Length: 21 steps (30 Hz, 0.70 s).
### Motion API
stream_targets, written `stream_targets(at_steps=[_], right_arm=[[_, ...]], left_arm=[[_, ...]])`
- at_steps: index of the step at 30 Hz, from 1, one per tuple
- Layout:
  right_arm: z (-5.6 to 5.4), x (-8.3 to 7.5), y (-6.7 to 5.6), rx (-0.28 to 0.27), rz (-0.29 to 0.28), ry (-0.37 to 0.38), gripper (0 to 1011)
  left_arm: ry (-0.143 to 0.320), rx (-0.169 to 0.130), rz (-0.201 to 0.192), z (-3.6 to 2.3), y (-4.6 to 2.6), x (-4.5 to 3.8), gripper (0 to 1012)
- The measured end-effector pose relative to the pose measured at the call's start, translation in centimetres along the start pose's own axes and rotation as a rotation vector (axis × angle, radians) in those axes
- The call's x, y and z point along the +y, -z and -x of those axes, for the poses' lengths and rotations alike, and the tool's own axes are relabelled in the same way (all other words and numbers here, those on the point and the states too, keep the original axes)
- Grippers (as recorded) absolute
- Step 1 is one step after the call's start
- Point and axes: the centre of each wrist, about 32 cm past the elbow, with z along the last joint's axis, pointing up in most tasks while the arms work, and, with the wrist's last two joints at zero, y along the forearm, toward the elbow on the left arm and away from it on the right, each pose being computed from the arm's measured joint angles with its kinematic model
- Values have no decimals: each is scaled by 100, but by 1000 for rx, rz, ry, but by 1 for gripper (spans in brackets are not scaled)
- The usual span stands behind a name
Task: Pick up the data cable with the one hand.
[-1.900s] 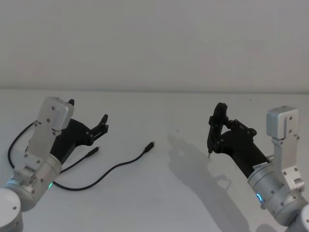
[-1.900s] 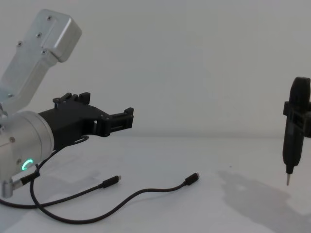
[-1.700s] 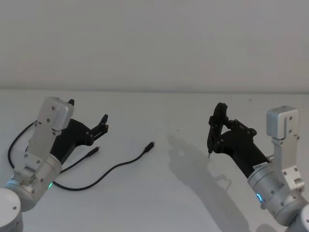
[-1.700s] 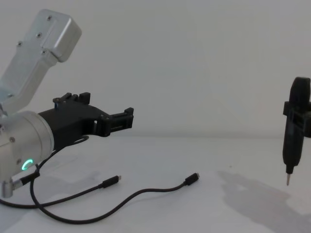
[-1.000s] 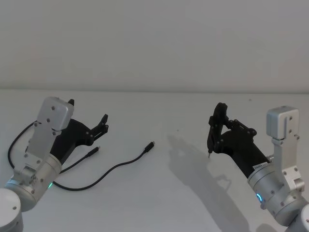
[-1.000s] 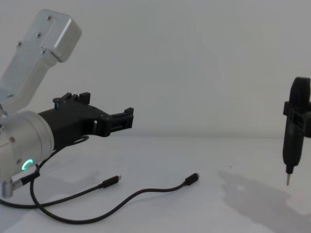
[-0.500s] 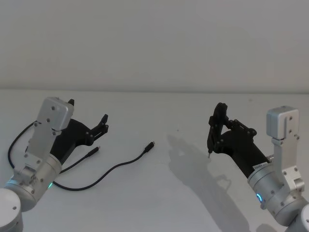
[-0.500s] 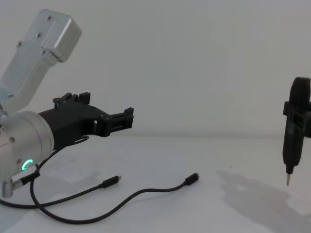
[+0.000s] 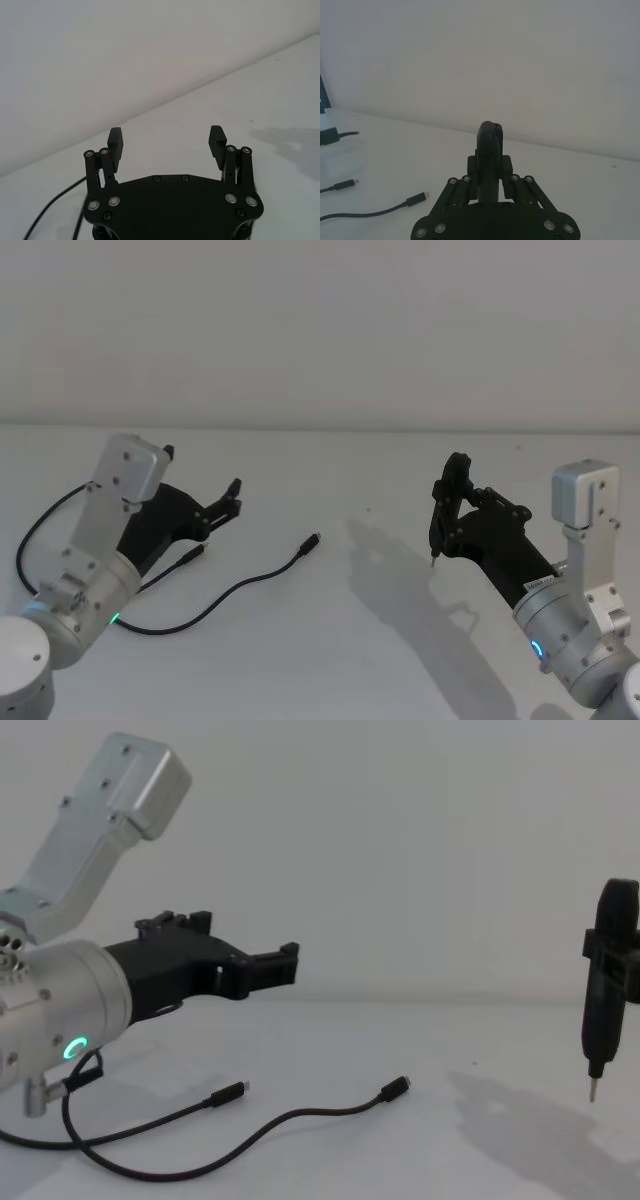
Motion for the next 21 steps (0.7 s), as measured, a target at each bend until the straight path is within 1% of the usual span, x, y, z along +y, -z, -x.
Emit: stream_targets(at_steps=[2,3,4,6,9,10,11,13,14,15,16,17,18,19,21], right_arm=[[0,0,0,0,0,0,274],[0,0,0,0,0,0,274],[0,0,0,0,0,0,275],[0,0,0,0,0,0,275],[0,0,0,0,0,0,274],[0,0,0,0,0,0,274],[0,0,0,0,0,0,274],[0,0,0,0,0,0,274],[0,0,0,0,0,0,274],[0,0,0,0,0,0,275],[0,0,0,0,0,0,275],[0,0,0,0,0,0,275],[0,0,0,0,0,0,275],[0,0,0,0,0,0,275],[0,0,0,0,0,0,275]], left_arm=[[23,4,-6,-5,-18,-8,1001],[42,7,-11,-11,-34,-12,1002],[42,7,-11,-11,-34,-12,1002],[82,10,-19,-31,-65,-13,1001],[113,12,-25,-49,-88,-9,1001],[135,12,-30,-65,-102,-4,1001],[146,14,-33,-70,-108,-2,1001],[181,15,-42,-98,-127,14,1001],[181,15,-42,-98,-127,14,1001],[206,18,-49,-115,-136,25,1002],[214,18,-52,-124,-140,32,1001],[239,22,-62,-147,-149,49,1002],[250,24,-65,-153,-151,54,1002],[274,30,-77,-173,-150,76,1001],[283,34,-82,-181,-148,86,1002]])
